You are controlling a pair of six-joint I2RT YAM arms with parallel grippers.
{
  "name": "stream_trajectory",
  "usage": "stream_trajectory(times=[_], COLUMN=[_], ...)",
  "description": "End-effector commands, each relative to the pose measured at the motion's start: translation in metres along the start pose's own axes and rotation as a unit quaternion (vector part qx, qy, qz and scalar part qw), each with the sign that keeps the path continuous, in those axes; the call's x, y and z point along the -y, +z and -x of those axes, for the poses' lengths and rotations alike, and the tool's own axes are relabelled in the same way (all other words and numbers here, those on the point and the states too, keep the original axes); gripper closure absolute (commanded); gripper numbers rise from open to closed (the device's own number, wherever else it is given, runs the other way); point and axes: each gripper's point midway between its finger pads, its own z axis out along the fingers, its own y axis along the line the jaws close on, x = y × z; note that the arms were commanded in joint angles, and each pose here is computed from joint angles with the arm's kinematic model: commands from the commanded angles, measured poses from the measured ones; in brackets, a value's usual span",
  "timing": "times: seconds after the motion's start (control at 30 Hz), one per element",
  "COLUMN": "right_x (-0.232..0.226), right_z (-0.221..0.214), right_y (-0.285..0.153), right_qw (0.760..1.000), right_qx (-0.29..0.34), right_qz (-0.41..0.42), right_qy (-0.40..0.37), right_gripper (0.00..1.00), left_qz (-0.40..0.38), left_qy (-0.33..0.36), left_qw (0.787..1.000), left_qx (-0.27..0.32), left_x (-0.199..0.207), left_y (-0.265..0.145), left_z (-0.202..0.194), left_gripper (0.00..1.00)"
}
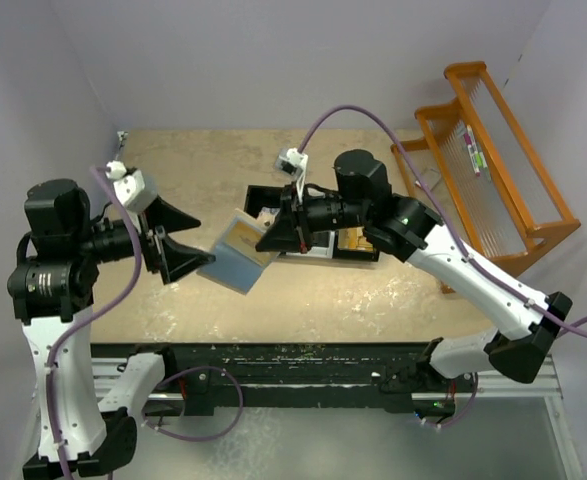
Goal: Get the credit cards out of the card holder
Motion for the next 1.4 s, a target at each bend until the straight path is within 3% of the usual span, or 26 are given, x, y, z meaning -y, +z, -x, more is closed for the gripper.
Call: stream_trajectory(times=[0.0,0.4,0.53,0.63,0.8,0.93,0.97,1.07,1.17,1.23,1.37], right_x=[-0.018,-0.024,-0.034,-0.038,-0.035,-0.023,-0.015,-0.005,-0.030,-0.041,-0.044], right_z=[-0.017,-0.015,-0.010,-0.004,-0.001,0.009,0.015,0.033,0.059,0.068,0.066], right_y=[-0.004,0.029,0.036,0.045,0.051,0.048,0.047,0.033,-0.002,-0.019,-0.018], right_qw=[0.996,0.989,0.986,0.985,0.985,0.993,0.996,0.995,0.962,0.937,0.927], right_qx=[-0.054,-0.077,-0.074,-0.074,-0.077,-0.039,-0.016,0.085,0.247,0.313,0.340], right_qz=[0.064,0.114,0.133,0.140,0.138,0.096,0.076,0.050,0.097,0.124,0.120], right_qy=[-0.043,-0.058,-0.066,-0.071,-0.069,-0.053,-0.038,0.023,0.063,0.093,0.102], right_gripper=[1.00,1.00,1.00,1.00,1.00,0.58,0.50,0.41,0.17,0.14,0.17], left_qz=[-0.027,-0.039,-0.064,-0.087,-0.113,-0.127,-0.130,-0.141,-0.123,-0.107,-0.105], left_qy=[0.083,0.031,-0.014,-0.063,-0.096,-0.102,-0.115,-0.158,-0.152,-0.152,-0.176], left_qw=[0.996,0.998,0.997,0.994,0.988,0.986,0.985,0.977,0.981,0.982,0.978], left_qx=[-0.032,-0.042,-0.039,-0.035,-0.031,-0.020,-0.017,-0.009,0.008,0.024,0.044], left_x=[0.008,-0.011,-0.011,-0.015,-0.014,-0.010,-0.009,-0.003,0.000,0.005,0.011], left_y=[-0.004,0.006,0.010,0.016,0.018,0.018,0.018,0.016,0.015,0.013,0.012], left_z=[-0.030,-0.043,-0.046,-0.051,-0.044,-0.035,-0.031,-0.014,0.007,0.018,0.027], left_gripper=[0.16,0.17,0.23,0.35,0.73,0.98,1.00,1.00,1.00,1.00,0.98])
